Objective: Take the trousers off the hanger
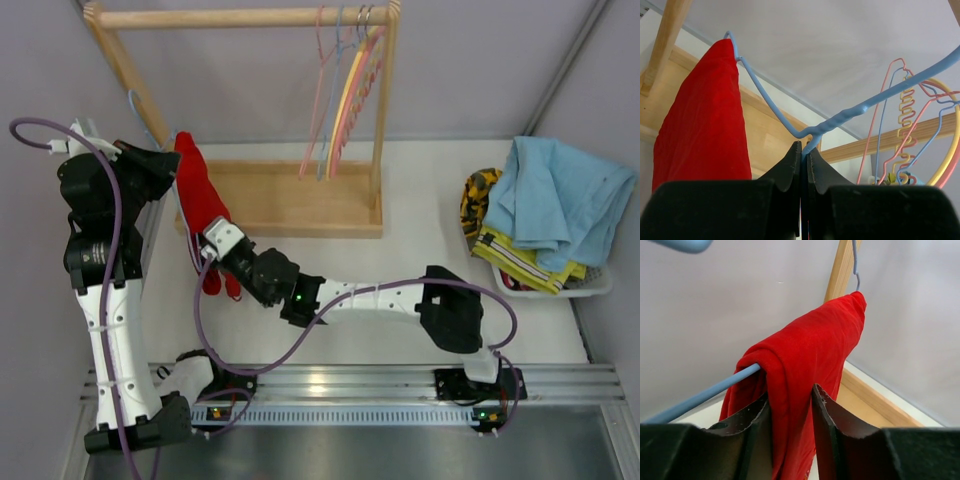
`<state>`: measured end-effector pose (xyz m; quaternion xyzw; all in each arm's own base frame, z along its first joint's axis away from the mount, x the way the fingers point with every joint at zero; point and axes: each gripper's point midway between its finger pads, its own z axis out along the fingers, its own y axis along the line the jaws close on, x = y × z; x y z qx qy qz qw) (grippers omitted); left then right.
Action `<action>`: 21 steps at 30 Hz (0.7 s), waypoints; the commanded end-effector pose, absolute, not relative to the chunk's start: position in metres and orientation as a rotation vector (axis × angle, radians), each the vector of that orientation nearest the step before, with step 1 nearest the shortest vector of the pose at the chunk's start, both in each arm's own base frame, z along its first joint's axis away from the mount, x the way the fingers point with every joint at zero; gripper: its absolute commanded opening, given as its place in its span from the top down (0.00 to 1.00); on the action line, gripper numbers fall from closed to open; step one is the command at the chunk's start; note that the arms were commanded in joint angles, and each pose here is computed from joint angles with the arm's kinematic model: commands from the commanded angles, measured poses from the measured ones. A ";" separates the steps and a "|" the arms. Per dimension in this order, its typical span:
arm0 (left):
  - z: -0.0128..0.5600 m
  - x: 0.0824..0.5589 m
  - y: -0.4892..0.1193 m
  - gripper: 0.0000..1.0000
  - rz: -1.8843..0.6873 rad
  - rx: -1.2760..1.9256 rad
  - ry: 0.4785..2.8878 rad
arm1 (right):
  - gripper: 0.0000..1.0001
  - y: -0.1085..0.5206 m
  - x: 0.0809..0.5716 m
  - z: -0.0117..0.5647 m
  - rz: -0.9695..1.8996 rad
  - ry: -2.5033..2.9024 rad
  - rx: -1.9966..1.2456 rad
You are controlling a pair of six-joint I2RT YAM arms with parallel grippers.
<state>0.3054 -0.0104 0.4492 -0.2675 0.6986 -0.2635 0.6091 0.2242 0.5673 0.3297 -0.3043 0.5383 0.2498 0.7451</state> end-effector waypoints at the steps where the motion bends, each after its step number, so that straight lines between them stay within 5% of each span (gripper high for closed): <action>1: 0.518 0.284 -0.027 1.00 -0.707 -0.484 1.417 | 0.69 0.556 0.244 0.372 0.542 1.101 -0.541; 7: 0.512 0.284 -0.030 1.00 -0.730 -0.492 1.434 | 1.00 0.538 0.240 0.411 0.541 1.016 -0.529; 21: 0.474 0.294 -0.038 1.00 -0.760 -0.467 1.538 | 1.00 0.478 0.225 0.514 0.589 0.901 -0.495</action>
